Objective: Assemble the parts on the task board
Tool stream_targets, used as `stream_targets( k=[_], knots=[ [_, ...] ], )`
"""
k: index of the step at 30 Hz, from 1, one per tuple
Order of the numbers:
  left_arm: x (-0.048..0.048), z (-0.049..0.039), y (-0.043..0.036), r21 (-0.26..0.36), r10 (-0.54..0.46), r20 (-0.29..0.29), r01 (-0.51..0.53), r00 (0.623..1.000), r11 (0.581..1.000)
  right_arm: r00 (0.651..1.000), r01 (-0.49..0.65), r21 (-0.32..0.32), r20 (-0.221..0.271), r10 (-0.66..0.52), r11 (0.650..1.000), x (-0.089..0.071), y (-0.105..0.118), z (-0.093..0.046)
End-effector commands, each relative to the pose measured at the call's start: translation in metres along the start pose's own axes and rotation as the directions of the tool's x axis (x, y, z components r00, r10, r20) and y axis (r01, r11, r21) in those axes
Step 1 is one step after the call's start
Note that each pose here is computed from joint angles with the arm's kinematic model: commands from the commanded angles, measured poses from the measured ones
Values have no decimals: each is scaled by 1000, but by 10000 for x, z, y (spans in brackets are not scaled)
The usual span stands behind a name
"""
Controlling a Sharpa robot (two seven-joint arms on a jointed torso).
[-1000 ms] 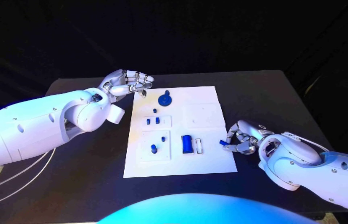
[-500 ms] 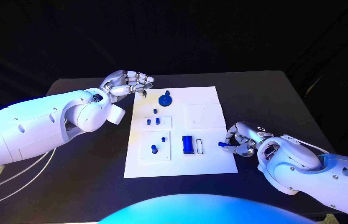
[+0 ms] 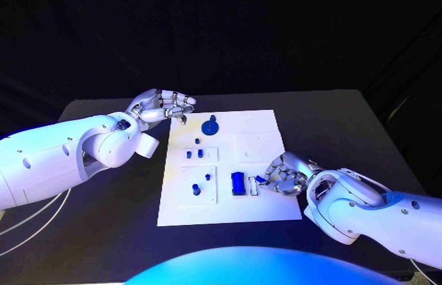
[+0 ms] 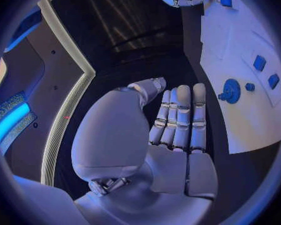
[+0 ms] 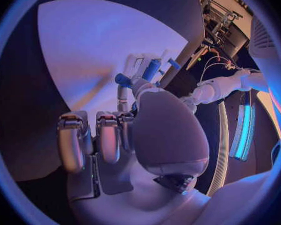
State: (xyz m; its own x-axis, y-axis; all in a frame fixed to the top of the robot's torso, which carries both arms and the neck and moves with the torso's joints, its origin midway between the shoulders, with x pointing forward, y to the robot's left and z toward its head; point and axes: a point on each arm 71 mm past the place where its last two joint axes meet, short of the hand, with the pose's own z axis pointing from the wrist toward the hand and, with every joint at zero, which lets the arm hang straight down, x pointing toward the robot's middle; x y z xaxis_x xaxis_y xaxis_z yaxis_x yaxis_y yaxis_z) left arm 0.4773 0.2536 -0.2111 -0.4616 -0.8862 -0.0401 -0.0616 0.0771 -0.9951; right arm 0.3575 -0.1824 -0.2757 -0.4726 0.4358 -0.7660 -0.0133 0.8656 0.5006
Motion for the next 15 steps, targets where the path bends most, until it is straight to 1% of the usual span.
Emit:
stream_targets(
  k=[1,9,15],
  knots=[
    [17,-1,-10,6,-4,-13,4,1000,1000,996,-85,41,-33,86,996,65,-11,21],
    [22,-1,-11,6,-4,-16,5,1000,1000,992,-111,47,-62,114,993,158,79,66],
    [27,0,-11,5,-5,-19,6,1000,1000,992,-97,65,-75,102,993,188,71,112]
  ],
)
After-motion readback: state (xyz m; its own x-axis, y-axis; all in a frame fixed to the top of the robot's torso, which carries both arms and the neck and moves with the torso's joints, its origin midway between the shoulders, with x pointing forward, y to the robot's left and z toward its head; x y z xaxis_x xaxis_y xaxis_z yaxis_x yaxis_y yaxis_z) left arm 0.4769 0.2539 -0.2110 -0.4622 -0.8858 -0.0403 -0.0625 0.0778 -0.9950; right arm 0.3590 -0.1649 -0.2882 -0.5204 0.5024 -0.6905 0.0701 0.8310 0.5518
